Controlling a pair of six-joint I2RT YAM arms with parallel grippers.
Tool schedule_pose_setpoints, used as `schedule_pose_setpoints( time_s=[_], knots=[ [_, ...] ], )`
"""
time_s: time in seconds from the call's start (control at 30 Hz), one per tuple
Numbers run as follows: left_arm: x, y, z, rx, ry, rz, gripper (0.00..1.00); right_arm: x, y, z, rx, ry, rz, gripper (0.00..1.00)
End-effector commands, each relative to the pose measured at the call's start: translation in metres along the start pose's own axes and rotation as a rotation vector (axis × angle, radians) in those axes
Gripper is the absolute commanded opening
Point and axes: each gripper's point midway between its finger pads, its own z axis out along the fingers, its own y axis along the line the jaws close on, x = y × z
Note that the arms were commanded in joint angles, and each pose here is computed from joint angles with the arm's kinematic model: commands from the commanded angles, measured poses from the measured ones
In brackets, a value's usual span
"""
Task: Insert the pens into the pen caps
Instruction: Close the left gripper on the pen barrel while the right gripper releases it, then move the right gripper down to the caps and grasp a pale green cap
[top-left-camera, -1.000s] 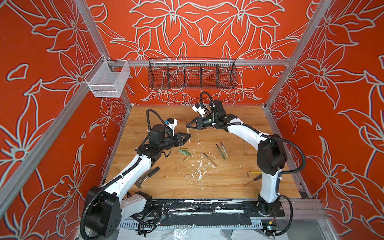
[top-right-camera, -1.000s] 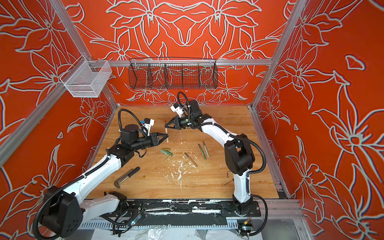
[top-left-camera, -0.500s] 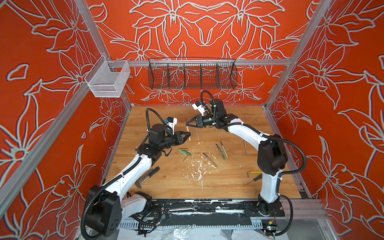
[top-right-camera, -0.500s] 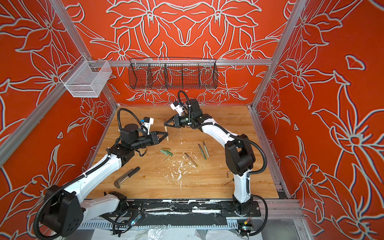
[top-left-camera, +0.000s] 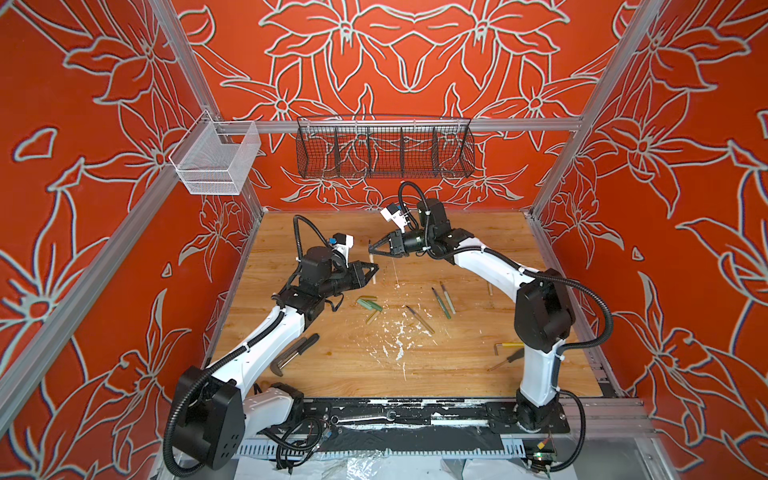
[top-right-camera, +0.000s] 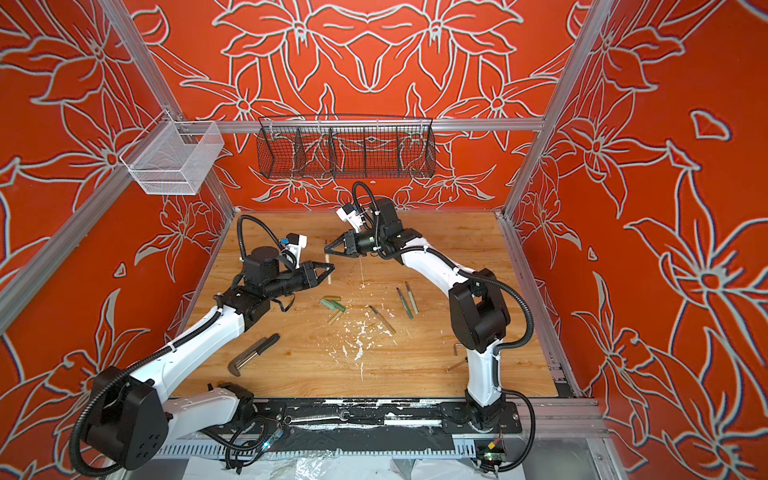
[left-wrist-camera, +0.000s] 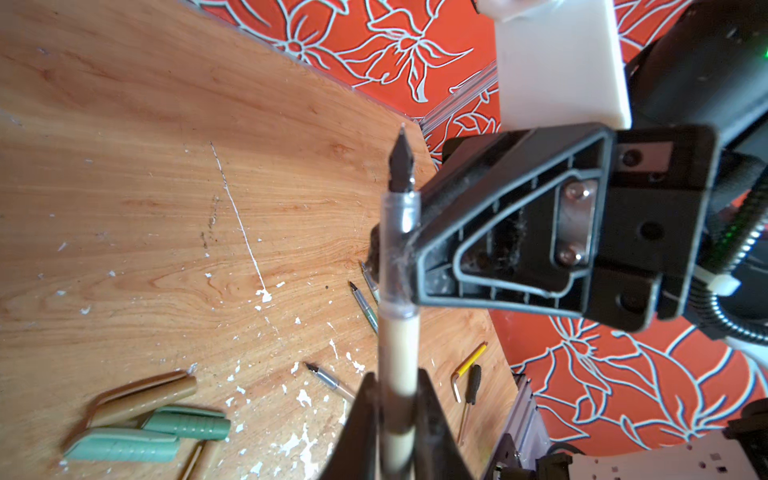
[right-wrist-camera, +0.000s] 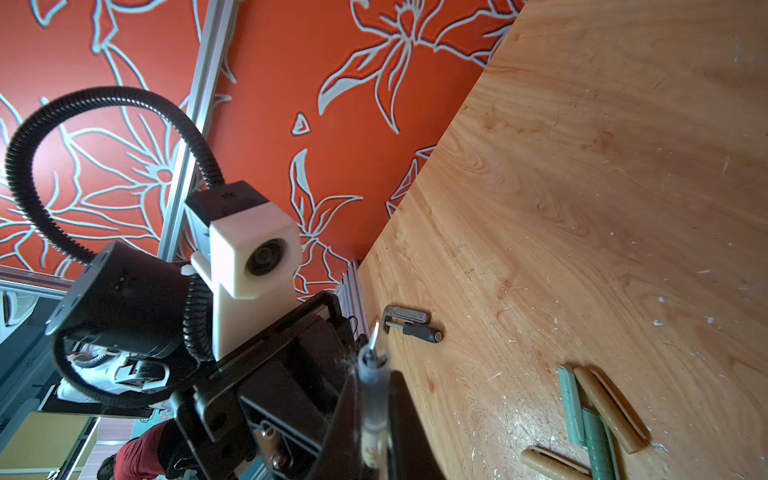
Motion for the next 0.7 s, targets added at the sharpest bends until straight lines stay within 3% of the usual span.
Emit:
schedule_pose_setpoints(
  time_s=[0.0, 0.1, 0.23, 0.43, 0.67],
  knots=[
    [-0.008, 0.005, -0.004, -0.052, -0.024, 0.001, 0.11, -0.001, 0.026, -0.006, -0.042, 0.0, -0.04, 0.12],
    [0.001, 0.023, -0.014, -0.149, 0.007, -0.052, 0.01, 0.003, 0.014, -0.006, 0.008, 0.009, -0.03, 0.28],
    [0.023, 0.05, -0.04, -0.295, 0.066, -0.134, 0.0, 0.023, -0.017, -0.004, 0.143, 0.066, -0.012, 0.41],
    [0.049, 0.068, -0.091, -0.442, 0.065, -0.159, 0.0, 0.072, -0.067, 0.011, 0.349, 0.258, -0.02, 0.47],
    [0.078, 0.079, -0.125, -0.515, 0.052, -0.172, 0.0, 0.113, -0.091, 0.043, 0.456, 0.431, -0.042, 0.49]
  ],
)
